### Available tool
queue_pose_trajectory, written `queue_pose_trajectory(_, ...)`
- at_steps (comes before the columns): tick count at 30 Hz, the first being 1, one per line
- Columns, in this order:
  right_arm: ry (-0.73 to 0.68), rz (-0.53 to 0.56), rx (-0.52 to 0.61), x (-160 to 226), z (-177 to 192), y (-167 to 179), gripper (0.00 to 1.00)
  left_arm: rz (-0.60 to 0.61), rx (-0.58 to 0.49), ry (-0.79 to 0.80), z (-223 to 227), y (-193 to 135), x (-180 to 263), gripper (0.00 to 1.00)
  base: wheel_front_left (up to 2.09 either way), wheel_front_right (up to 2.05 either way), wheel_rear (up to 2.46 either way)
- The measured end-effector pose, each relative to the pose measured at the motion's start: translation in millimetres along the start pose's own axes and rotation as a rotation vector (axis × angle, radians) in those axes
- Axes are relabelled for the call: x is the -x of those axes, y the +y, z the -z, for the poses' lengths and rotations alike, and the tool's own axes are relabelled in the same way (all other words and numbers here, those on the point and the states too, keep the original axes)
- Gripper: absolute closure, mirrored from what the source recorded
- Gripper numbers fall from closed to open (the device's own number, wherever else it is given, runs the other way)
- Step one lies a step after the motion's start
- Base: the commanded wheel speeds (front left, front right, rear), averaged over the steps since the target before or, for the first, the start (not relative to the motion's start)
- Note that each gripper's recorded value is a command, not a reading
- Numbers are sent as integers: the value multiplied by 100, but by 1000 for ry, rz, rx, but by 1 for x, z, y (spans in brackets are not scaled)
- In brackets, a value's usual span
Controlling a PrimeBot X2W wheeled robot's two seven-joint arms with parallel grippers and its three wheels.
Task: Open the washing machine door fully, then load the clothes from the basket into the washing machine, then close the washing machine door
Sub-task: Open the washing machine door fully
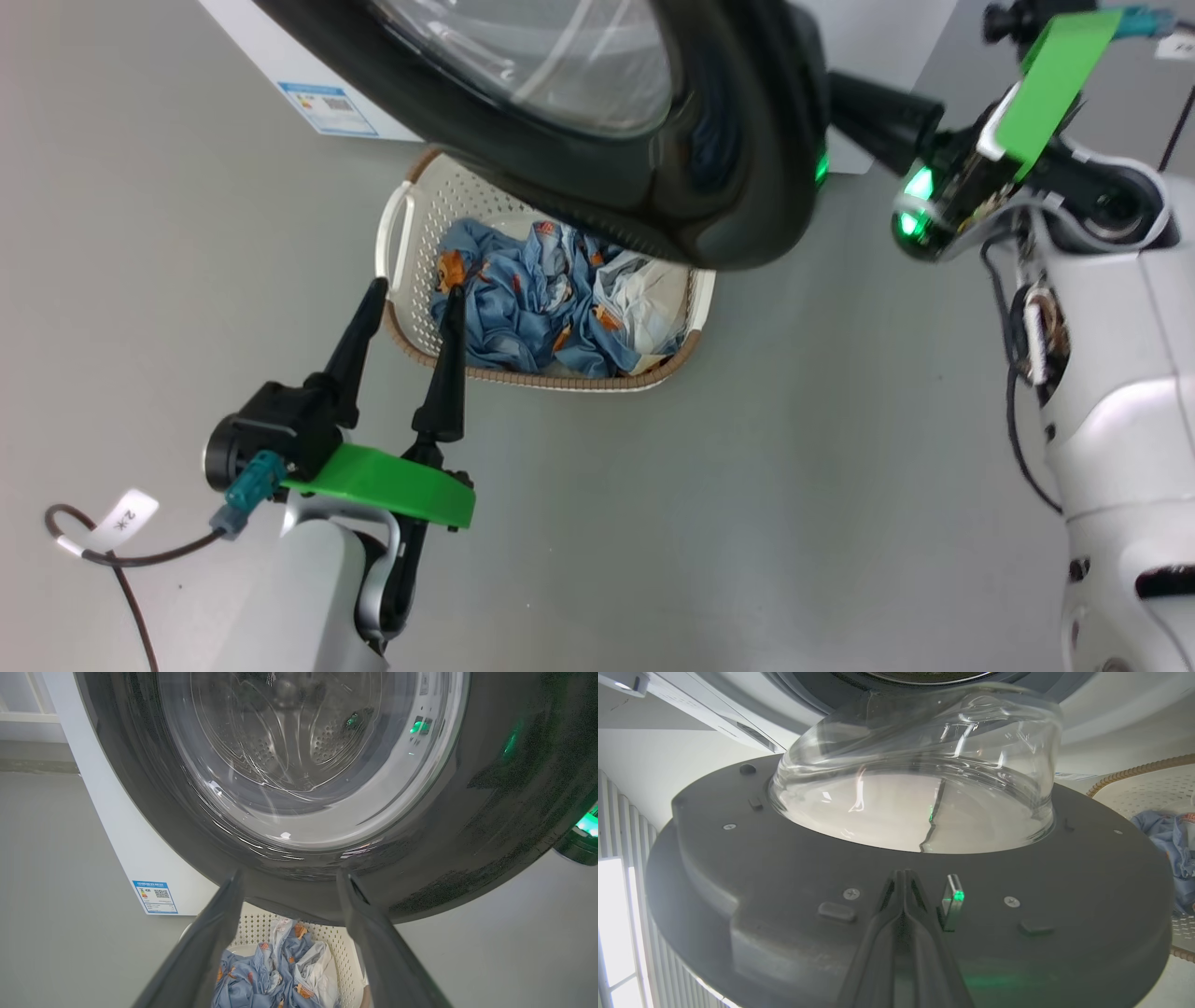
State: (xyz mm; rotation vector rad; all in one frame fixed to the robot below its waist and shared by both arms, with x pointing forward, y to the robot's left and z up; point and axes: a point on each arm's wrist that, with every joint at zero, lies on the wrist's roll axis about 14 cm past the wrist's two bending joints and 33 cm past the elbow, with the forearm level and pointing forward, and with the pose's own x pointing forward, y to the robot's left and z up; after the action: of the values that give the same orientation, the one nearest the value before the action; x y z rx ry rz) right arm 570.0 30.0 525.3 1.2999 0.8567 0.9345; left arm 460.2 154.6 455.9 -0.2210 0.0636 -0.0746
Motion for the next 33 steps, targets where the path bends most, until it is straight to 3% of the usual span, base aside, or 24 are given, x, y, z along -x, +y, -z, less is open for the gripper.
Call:
queue_pose_trajectory(17,137,33,58,7,78,3,100,21,-29,-10,-10,-9,20,0,0,0,0)
queue_pose_trajectory(33,266,26,46,-12,148,14,100,14,-36,-35,-23,-8,46,0,0,0,0)
